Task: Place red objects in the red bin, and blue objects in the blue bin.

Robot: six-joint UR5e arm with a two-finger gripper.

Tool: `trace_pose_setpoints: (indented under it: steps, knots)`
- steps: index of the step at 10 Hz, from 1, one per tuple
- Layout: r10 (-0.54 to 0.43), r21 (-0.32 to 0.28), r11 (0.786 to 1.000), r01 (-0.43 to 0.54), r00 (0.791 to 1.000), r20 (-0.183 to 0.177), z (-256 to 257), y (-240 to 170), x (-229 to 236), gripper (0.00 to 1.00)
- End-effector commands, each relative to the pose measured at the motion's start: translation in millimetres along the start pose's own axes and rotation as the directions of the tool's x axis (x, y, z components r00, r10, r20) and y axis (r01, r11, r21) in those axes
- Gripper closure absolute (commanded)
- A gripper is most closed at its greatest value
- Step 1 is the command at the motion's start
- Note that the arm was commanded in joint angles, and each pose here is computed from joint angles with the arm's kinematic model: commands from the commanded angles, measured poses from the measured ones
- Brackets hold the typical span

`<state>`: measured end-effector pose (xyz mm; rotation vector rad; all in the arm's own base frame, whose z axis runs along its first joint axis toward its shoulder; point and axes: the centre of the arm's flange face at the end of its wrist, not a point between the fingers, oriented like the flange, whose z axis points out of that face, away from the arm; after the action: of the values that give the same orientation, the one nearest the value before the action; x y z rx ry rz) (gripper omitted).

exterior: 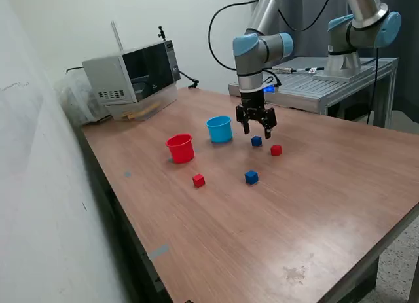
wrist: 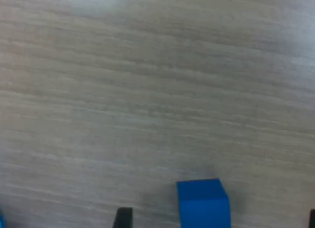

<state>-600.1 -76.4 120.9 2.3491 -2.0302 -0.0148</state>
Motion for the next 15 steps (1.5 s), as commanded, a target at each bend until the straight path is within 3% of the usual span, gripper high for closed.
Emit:
trace_pose_setpoints:
  steps: [1,4,5,11,13,15]
  knots:
    - [-0.001,0.005,1.000,0.001,1.000,0.000,6.7,3.3,-1.1,0.00]
    - [0.000,0.009,1.000,0.000,1.000,-0.002,9.1,2.5,-0.8,0.00]
    - [0.001,0.010,1.000,-0.001,1.000,-0.003,10.0,2.4,-1.8,1.00]
    - [-0.069,0.019,0.997,0.069,0.998,0.004,8.7,1.9,-1.6,1.00]
    - [-0.073,-0.036,0.997,0.074,0.997,0.022,-33.4,3.5,-0.1,1.00]
    - [-0.072,-0.073,0.995,0.074,0.997,0.027,-114.9,-9.1,5.8,1.00]
